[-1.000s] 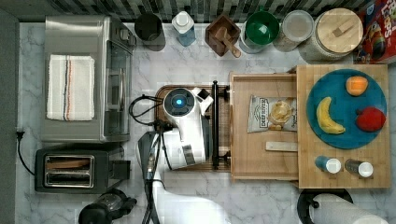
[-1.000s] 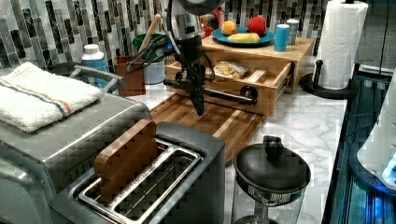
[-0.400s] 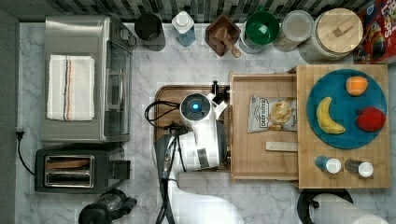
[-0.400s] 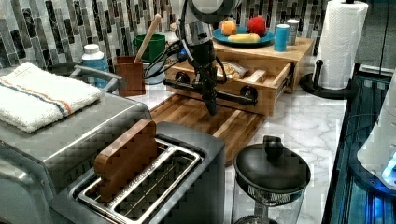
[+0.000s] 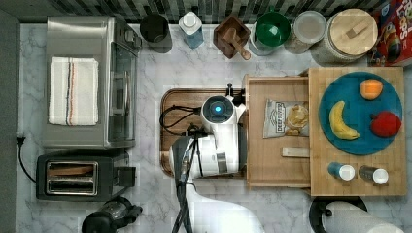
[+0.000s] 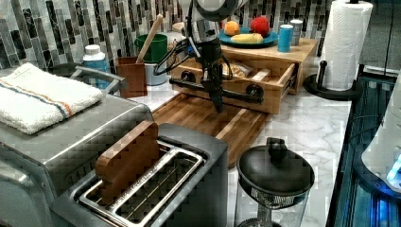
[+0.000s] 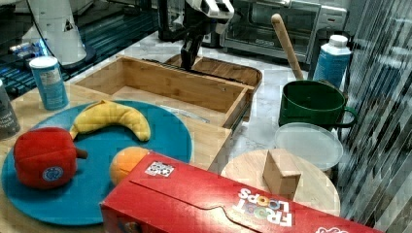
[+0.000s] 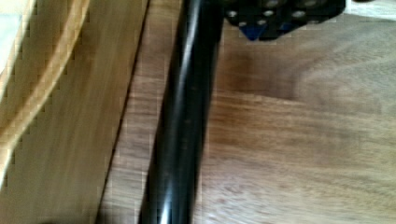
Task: Close the drawer.
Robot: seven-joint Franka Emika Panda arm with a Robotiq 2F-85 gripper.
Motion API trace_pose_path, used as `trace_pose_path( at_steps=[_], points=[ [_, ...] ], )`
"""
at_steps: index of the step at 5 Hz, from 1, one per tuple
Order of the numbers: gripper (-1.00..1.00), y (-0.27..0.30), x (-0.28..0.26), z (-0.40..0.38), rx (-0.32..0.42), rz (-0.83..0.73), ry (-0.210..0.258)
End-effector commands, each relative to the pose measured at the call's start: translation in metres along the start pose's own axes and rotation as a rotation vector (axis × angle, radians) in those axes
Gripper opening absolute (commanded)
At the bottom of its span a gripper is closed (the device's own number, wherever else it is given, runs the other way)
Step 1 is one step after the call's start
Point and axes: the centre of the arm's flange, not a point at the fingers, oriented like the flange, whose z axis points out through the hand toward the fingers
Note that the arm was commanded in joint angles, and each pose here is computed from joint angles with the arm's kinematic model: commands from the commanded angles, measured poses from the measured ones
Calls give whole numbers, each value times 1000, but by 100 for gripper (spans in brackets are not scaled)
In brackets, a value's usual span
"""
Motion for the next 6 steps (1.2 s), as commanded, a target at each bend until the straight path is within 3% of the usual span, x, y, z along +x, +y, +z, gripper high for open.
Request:
trace_pose_path(
  at_steps=[1,2,3,4,6],
  points=[
    [-100,160,-12,-63,-38,97,211],
    [-100,206,-28,-60,-27,121,267],
    [-100,254,-40,-64,-35,131,294],
    [-100,289,-46,-66,-43,135,297],
    [-100,334,-46,-79,-129,106,316]
  ],
)
